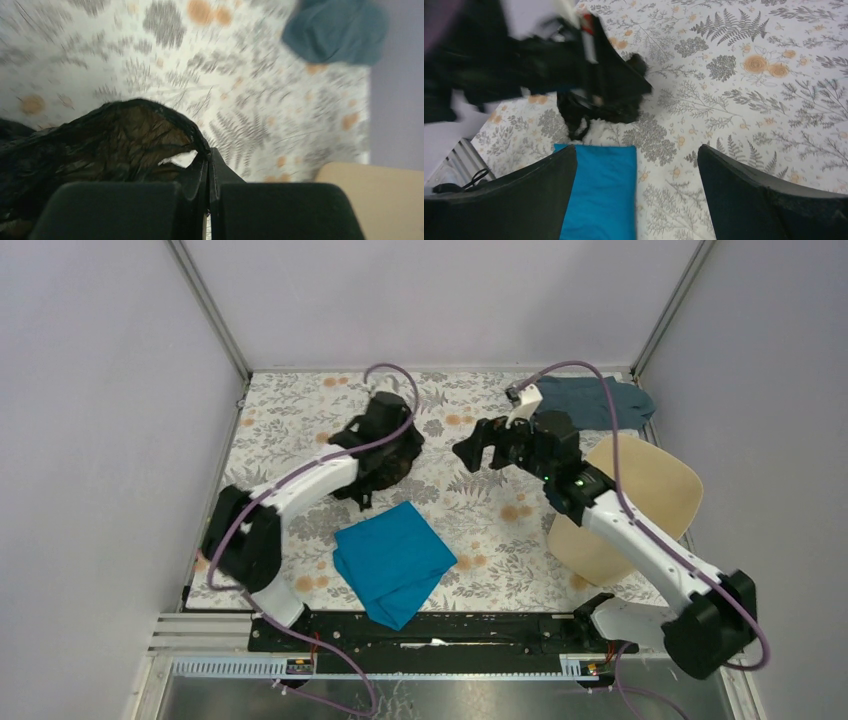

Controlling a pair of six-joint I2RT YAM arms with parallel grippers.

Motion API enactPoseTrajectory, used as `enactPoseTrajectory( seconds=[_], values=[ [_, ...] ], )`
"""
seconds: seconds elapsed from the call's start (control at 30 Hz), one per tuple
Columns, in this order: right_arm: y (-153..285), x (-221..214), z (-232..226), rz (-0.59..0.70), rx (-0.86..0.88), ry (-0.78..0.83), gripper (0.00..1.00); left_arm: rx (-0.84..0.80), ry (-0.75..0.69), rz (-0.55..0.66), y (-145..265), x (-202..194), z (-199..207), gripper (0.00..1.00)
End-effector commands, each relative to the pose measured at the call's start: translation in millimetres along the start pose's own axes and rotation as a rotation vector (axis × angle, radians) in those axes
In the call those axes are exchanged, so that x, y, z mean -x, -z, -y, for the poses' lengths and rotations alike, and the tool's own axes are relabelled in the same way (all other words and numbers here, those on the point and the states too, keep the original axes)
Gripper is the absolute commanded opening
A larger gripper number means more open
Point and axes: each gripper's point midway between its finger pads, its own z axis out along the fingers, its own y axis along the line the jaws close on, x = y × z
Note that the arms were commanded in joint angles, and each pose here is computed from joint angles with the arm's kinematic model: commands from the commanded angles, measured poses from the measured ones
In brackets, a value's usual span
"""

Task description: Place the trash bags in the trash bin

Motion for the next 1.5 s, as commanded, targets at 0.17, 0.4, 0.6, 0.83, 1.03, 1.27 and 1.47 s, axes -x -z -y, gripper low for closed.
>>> enactPoseTrajectory(
  seconds=[0.17,0.4,0.6,0.83,1.03,1.27,1.47],
  values=[
    [44.4,-43.4,9.9,-0.117,-0.092,-0.091,0.93,-0.249,-0.065,-0.115,-25.4,-64.7,43.9,0.11],
    [26.3,-61.1,14.3,-0.178,-0.089,-0.123,0.91,-0.305,-0.189,-0.062,44.5,-51.2,37.7,0.84],
    [-15.3,-66.4,16.3,-0.175,-0.05,-0.138,0.89,-0.21,-0.247,-0.021,110.2,-45.4,2.5,0.9],
    [-96.9,-66.9,43.4,-0.167,-0.145,-0.086,0.87,-0.026,-0.237,-0.006,143.5,-57.1,-54.2,0.94],
    [-139.8,-76.5,55.9,-0.158,-0.125,-0.024,0.86,0.041,-0.188,-0.018,138.8,-61.4,-66.0,0.94],
    [-151.0,-101.3,54.0,-0.206,-0.026,0.074,0.85,0.144,-0.163,0.03,118.4,-55.2,-81.5,0.99],
    [-167.5,-120.6,52.0,-0.245,0.031,0.059,0.84,0.289,-0.178,0.088,99.6,-43.8,-103.8,0.98]
  ],
)
